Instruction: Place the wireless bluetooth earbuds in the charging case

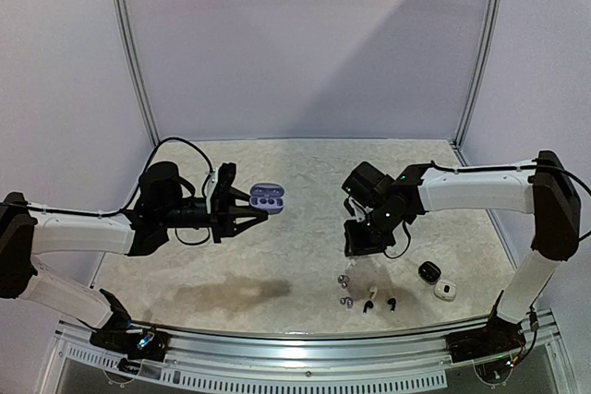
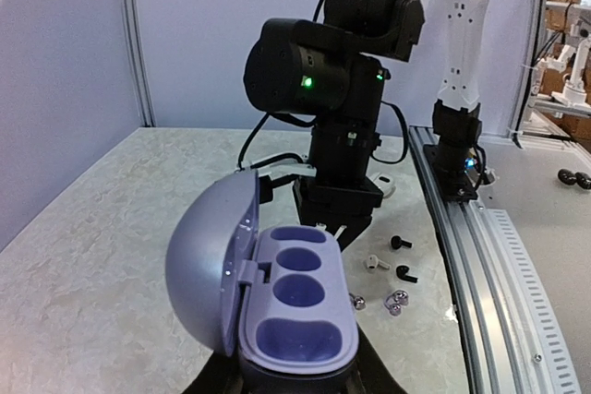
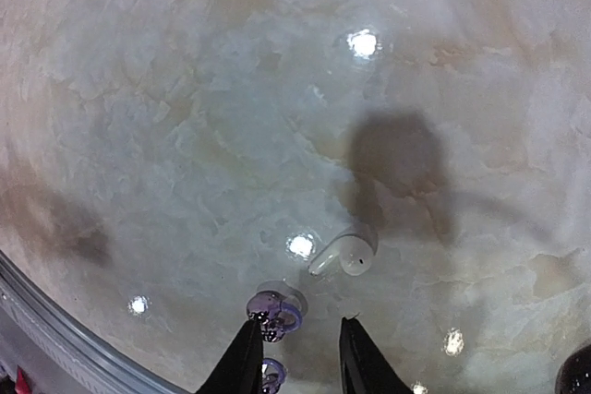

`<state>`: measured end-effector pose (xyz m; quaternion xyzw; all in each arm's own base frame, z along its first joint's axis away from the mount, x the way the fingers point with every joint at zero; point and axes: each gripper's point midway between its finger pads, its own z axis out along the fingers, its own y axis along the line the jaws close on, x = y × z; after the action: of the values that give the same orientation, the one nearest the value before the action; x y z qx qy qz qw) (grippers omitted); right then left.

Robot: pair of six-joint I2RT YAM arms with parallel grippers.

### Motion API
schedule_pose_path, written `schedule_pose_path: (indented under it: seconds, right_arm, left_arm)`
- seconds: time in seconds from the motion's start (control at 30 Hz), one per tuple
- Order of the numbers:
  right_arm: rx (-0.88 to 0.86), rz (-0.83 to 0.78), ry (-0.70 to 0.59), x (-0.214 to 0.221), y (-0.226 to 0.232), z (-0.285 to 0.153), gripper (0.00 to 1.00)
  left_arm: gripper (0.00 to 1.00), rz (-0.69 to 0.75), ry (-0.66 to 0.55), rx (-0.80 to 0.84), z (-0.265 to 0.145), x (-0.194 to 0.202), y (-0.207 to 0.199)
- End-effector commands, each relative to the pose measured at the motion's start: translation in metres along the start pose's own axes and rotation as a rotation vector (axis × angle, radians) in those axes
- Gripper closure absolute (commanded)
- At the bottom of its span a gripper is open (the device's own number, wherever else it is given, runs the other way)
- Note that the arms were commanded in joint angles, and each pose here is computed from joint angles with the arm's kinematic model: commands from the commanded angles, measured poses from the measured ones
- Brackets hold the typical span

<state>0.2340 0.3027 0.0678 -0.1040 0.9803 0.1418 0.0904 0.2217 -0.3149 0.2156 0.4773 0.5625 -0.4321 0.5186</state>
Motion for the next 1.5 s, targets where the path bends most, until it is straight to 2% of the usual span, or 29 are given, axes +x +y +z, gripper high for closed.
schedule_pose_path:
  seconds: [0.0, 0.33, 0.63, 1.0, 1.47]
  right_arm:
    - [-0.076, -0.103, 0.004, 0.005, 0.009, 0.005, 0.73]
    - [-0.094, -0.149, 0.090, 0.028, 0.001, 0.026, 0.77]
    - [-0.121, -0.149, 0.105, 0.036, 0.001, 0.034, 0.80]
    - [-0.113, -0.146, 0.126, 0.039, -0.001, 0.045, 0.80]
    - [-0.190, -0.167, 0.165, 0.053, 0.018, 0.047, 0.77]
  left_arm:
    - [1.00, 0.046, -0.012, 0.033, 0.002, -0.002, -0.011]
    - [1.00, 0.040, 0.001, 0.034, 0.003, 0.001, -0.012]
    - [1.00, 0.040, 0.008, 0.033, 0.004, 0.003, -0.012]
    - [1.00, 0.044, 0.016, 0.028, 0.003, 0.005, -0.011]
    - [1.00, 0.049, 0.023, 0.016, 0.002, 0.008, -0.010]
